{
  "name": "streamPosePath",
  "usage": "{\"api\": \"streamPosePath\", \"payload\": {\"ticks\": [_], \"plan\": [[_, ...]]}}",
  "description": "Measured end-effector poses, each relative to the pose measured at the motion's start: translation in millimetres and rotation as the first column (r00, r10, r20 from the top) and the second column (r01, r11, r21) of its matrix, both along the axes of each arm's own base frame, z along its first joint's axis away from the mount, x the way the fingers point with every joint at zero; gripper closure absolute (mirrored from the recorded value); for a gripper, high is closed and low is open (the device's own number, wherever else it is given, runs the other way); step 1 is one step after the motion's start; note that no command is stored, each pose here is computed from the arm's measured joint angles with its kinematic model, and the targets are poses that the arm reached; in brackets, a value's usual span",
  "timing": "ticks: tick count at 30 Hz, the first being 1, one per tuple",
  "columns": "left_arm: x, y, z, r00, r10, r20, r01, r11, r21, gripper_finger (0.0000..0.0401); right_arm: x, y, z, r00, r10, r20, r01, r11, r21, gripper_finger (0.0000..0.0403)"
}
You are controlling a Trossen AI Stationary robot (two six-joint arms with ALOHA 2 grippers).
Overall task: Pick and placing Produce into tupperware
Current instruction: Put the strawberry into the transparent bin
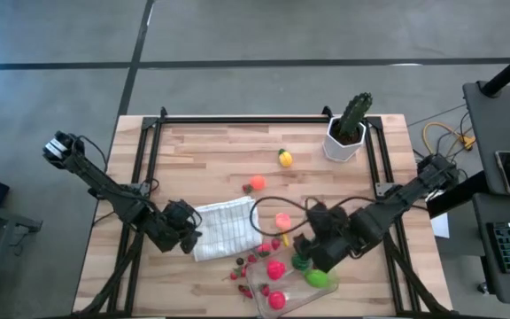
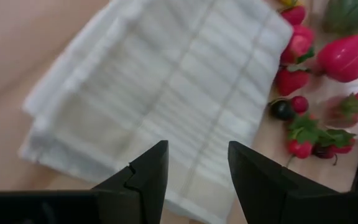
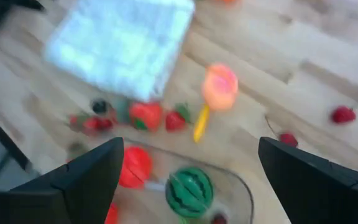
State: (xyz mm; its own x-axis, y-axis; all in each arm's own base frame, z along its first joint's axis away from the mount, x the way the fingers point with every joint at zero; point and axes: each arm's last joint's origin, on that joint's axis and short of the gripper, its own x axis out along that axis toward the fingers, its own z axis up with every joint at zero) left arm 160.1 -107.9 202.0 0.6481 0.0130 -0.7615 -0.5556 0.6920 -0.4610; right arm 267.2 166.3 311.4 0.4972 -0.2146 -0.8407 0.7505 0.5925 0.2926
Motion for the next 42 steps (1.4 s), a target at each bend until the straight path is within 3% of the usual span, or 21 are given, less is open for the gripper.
{"api": "streamPosePath", "payload": {"ticks": [5,10,18,22,26,33,42], "plan": [[3.5,19.2,11.5,0.998,-0.040,0.050,0.036,0.996,0.084,0.0249,-1.5,-8.2,17.4,0.995,-0.053,0.081,0.052,0.999,0.006,0.0039],[10.3,47.0,25.0,0.992,-0.018,0.125,0.000,0.990,0.141,0.0249,-0.5,-19.7,15.8,0.980,-0.188,0.065,0.185,0.982,0.046,0.0039],[23.5,81.7,35.7,0.975,-0.119,0.190,0.096,0.987,0.126,0.0249,2.5,-27.2,21.8,0.971,-0.235,0.039,0.230,0.967,0.106,0.0039],[35.9,99.0,31.6,0.973,-0.112,0.200,0.102,0.993,0.060,0.0249,3.5,-35.6,24.7,0.947,-0.321,0.018,0.314,0.935,0.162,0.0039],[46.2,105.9,25.4,0.972,-0.129,0.194,0.128,0.992,0.014,0.0249,5.0,-42.6,37.4,0.960,-0.278,0.032,0.268,0.946,0.182,0.0039],[72.4,114.8,31.0,0.974,-0.157,0.162,0.150,0.987,0.055,0.0249,2.3,-51.8,41.1,0.973,-0.230,0.011,0.227,0.967,0.115,0.0039],[102.9,116.5,50.2,0.963,-0.195,0.184,0.181,0.979,0.092,0.0249,5.1,-51.0,41.7,0.979,-0.204,0.029,0.199,0.973,0.116,0.0039]]}}
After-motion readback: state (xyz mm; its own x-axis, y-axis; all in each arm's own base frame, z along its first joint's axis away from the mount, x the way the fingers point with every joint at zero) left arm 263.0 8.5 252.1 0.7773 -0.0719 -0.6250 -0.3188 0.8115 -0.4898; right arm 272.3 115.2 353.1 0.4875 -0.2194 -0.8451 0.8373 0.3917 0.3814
